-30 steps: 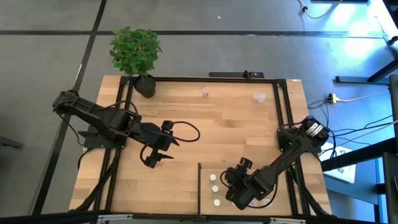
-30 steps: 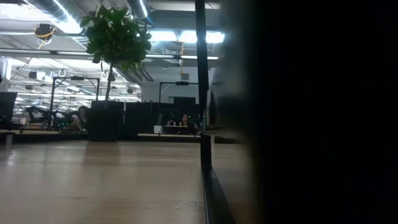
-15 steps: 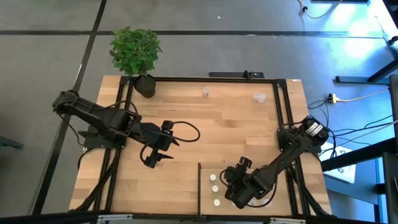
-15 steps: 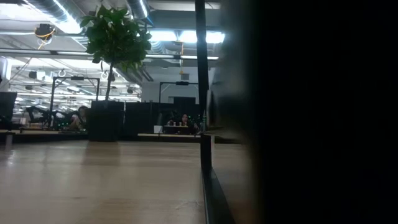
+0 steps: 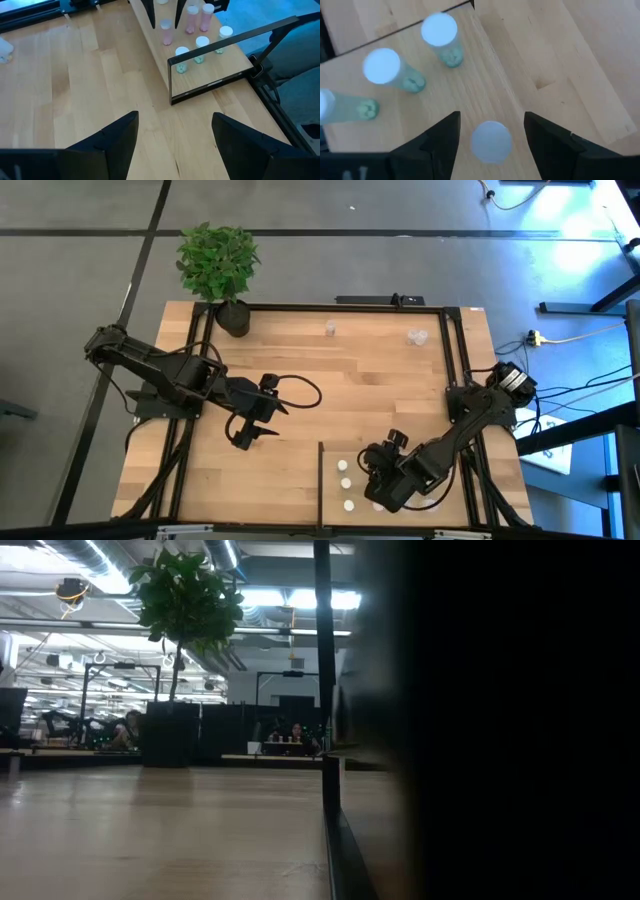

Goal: Pick and place medicine bottles onto shelf by color
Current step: Put the left transparent pill bottle on the shelf aligned with the other transparent pill bottle

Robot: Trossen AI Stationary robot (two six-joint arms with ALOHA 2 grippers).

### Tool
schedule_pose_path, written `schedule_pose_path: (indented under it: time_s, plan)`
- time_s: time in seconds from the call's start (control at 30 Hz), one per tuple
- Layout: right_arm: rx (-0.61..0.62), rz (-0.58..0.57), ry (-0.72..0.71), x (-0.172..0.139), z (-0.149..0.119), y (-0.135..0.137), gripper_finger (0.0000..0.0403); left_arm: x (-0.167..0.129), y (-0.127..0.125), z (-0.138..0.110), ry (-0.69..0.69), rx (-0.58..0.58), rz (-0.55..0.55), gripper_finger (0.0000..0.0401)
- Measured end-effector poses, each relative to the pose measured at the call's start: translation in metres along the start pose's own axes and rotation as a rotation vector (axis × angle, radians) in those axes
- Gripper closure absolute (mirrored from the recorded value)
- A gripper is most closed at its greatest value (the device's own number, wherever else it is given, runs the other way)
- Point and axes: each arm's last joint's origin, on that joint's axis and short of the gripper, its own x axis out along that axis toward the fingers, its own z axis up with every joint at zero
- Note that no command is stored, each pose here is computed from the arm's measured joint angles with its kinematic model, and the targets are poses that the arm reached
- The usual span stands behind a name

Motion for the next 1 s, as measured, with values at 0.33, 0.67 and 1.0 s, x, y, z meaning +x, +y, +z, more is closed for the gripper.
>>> schedule_pose_path:
  time_s: [0.33,0.67,1.0]
  plan:
    - [0.038,-0.010,-0.145,-0.037,0.018,-0.022,0.0181,0.000,0.002,0.000,0.002,-0.023,0.060,0.0154]
    - [0.021,-0.094,-0.226,-0.081,0.045,-0.078,0.0181,0.000,0.012,-0.001,0.003,-0.099,0.139,0.0154]
    - [0.044,-0.221,-0.157,-0.072,0.073,-0.115,0.0181,-0.001,0.048,-0.005,0.014,-0.197,0.249,0.0154]
